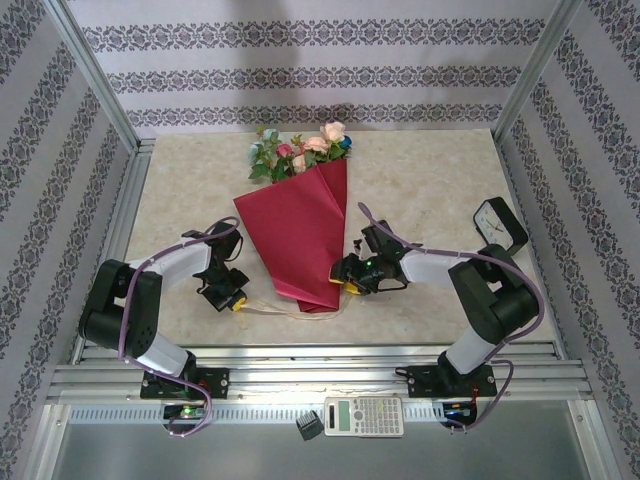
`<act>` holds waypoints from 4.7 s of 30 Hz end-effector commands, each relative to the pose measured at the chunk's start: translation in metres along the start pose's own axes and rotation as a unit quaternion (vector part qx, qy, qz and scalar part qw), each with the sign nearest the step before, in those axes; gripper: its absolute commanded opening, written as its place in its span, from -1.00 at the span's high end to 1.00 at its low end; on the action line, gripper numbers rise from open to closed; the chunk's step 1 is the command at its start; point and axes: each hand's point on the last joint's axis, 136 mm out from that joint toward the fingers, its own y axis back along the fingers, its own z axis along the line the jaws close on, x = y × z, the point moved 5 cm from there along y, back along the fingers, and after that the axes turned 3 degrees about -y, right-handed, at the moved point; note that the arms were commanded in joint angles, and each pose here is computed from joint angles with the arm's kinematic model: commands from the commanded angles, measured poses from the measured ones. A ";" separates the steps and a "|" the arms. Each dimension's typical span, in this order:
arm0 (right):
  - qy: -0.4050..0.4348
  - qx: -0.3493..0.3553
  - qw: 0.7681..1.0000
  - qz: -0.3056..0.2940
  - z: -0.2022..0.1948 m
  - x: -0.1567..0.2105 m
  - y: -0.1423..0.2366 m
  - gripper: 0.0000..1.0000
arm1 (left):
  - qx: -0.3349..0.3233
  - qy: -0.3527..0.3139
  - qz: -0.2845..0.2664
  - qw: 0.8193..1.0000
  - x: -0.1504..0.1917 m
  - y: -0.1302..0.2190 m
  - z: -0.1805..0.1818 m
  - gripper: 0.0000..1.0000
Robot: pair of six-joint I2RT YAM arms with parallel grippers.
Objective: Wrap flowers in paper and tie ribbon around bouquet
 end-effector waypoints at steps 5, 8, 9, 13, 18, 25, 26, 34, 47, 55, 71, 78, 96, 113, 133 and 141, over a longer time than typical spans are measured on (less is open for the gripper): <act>0.013 -0.024 1.000 -0.004 0.021 -0.007 -0.009 0.07 | 0.001 0.006 -0.014 1.000 -0.002 0.010 -0.008 1.00; 0.011 -0.012 1.000 0.000 0.019 -0.008 -0.009 0.10 | 0.003 0.006 -0.016 1.000 -0.004 0.011 -0.010 1.00; 0.006 -0.009 1.000 0.003 0.016 -0.008 -0.011 0.11 | 0.004 0.006 -0.016 1.000 -0.004 0.011 -0.011 1.00; -0.008 -0.015 1.000 0.014 0.010 -0.007 -0.023 0.12 | 0.006 0.006 -0.017 1.000 -0.005 0.010 -0.012 1.00; -0.025 -0.029 0.999 0.018 0.014 -0.015 -0.035 0.31 | 0.008 0.007 -0.016 1.000 -0.008 0.006 -0.015 1.00; -0.049 -0.065 0.997 -0.016 0.040 -0.032 -0.010 0.99 | 0.022 0.018 -0.029 0.999 -0.024 0.003 -0.027 1.00; -0.057 -0.069 0.996 -0.016 0.043 -0.033 -0.006 1.00 | 0.027 0.026 -0.032 0.999 -0.029 0.002 -0.029 1.00; -0.083 -0.109 0.991 -0.003 0.071 -0.036 0.016 1.00 | 0.116 0.098 -0.078 0.985 -0.095 0.011 -0.058 1.00; -0.099 -0.088 0.991 0.024 0.065 -0.009 0.022 1.00 | 0.201 0.145 -0.128 0.960 -0.204 0.064 -0.113 1.00; -0.111 -0.030 0.993 0.019 0.038 -0.012 -0.001 0.40 | 0.193 0.153 -0.105 0.963 -0.182 0.066 -0.097 1.00; -0.234 0.203 0.932 -0.186 -0.055 -0.061 0.148 -0.32 | 0.127 0.159 -0.118 0.972 -0.127 0.115 -0.013 -0.29; -0.233 0.241 0.920 -0.202 -0.079 -0.095 0.178 -0.25 | 0.090 0.125 -0.069 0.986 -0.132 0.098 -0.007 -0.27; -0.453 0.115 0.858 -0.213 -0.022 -0.120 0.072 -0.09 | 0.146 0.145 -0.068 0.976 -0.125 0.083 -0.021 -0.11; -0.461 0.069 0.846 -0.260 0.006 -0.229 0.066 1.00 | 0.147 0.137 -0.060 0.978 -0.122 0.080 -0.021 -0.07; -0.460 0.064 0.851 -0.243 -0.004 -0.231 0.066 1.00 | 0.204 0.208 -0.028 0.956 -0.137 0.068 -0.084 -0.27; -0.460 0.062 0.852 -0.241 -0.005 -0.227 0.066 1.00 | 0.154 0.258 0.021 0.954 -0.115 0.032 -0.092 -0.11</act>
